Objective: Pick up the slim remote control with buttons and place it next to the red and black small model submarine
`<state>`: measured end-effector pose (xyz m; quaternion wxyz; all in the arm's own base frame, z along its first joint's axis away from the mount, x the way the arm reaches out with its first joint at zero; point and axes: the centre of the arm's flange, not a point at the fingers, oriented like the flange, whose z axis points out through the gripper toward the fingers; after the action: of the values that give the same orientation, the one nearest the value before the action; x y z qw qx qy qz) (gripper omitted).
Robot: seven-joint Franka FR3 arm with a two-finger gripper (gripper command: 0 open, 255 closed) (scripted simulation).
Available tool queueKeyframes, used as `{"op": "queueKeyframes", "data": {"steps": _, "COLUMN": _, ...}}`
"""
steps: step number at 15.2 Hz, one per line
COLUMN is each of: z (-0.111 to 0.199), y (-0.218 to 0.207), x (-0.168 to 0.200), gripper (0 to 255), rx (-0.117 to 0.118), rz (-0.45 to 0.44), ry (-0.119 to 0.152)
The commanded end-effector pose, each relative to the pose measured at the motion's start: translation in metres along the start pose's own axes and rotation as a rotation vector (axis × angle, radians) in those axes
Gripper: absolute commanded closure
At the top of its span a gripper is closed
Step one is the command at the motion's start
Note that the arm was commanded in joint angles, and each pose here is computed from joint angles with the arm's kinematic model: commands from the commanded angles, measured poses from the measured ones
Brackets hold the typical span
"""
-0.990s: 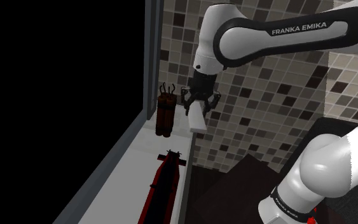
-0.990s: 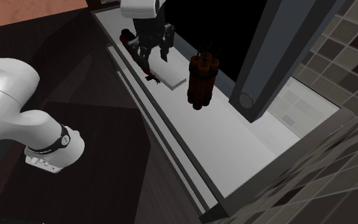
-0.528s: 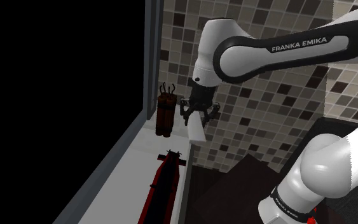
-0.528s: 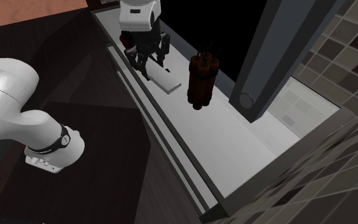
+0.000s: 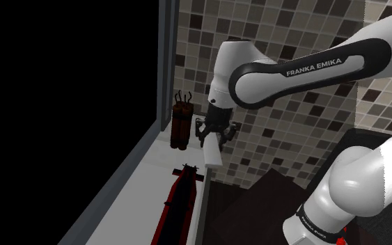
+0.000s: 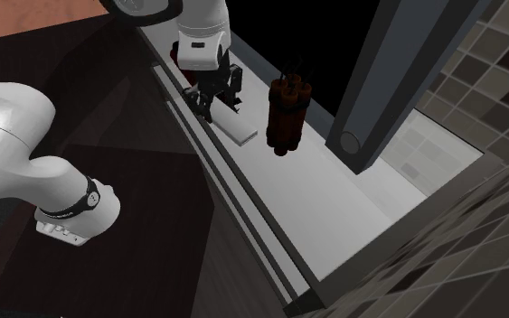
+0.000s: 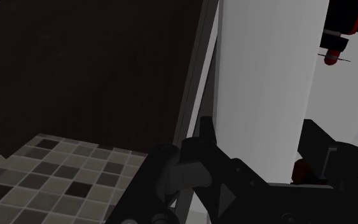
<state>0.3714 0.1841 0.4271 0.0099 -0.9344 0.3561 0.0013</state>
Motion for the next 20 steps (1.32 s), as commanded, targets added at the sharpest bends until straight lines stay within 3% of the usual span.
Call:
{"op": "queueKeyframes", "data": {"steps": 1, "z": 0.011, "y": 0.001, "x": 0.0, "gripper": 255, "rx": 0.001, "rz": 0.0, "ry": 0.001}}
{"op": "queueKeyframes", "data": {"steps": 15, "z": 0.084, "y": 0.002, "x": 0.001, "gripper": 255, "rx": 0.001, "rz": 0.0, "ry": 0.001}}
{"op": "queueKeyframes", "data": {"steps": 20, "z": 0.084, "y": 0.002, "x": 0.001, "gripper": 255, "rx": 0.001, "rz": 0.0, "ry": 0.001}}
